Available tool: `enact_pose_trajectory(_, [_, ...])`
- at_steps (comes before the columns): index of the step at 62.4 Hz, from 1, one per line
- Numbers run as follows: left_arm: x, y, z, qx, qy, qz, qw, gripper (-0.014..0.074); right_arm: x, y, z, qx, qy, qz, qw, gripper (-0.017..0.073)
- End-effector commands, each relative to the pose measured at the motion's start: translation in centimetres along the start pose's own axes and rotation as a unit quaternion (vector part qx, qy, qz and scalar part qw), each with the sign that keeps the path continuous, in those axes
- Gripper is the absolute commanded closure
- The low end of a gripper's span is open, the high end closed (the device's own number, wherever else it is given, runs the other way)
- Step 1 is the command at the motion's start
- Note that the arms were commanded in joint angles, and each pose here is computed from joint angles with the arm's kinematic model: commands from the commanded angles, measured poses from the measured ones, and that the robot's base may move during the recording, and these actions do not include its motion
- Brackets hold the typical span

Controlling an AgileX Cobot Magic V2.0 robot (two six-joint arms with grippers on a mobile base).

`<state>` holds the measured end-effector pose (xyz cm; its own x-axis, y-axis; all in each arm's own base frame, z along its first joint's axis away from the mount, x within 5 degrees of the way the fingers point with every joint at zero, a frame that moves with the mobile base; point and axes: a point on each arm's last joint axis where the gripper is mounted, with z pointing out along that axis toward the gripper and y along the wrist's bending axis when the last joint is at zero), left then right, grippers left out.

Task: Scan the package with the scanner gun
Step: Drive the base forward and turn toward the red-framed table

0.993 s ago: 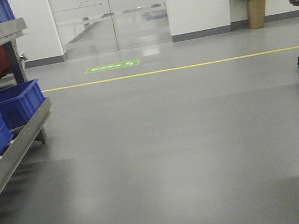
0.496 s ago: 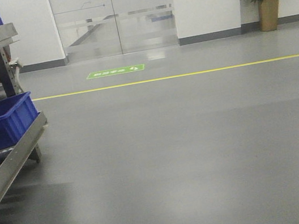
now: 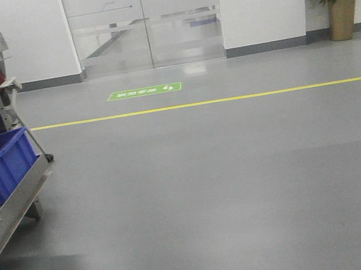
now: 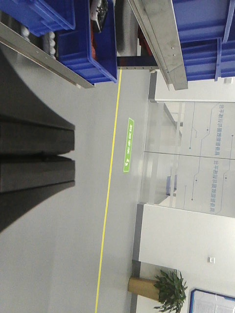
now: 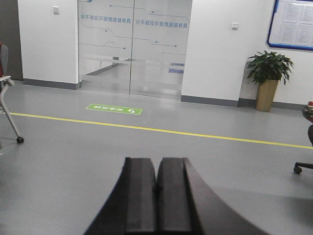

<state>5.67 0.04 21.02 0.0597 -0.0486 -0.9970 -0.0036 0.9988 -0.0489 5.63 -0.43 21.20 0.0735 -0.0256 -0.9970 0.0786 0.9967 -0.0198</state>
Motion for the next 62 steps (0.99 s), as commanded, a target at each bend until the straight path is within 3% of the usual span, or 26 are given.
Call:
enact_pose_trajectory(1, [-0.24,-0.02,-0.03,0.001,-0.01,0.0,1.0,0.0704,-0.25,0.0,-0.03,0.0,-0.013,-0.002,1.0,0.0713])
enact_pose_trajectory(62, [-0.24,-0.02,-0.03,0.001,-0.01,0.0,1.0,0.0704,-0.25,0.0,-0.03,0.0,-0.013,-0.002,1.0,0.0713])
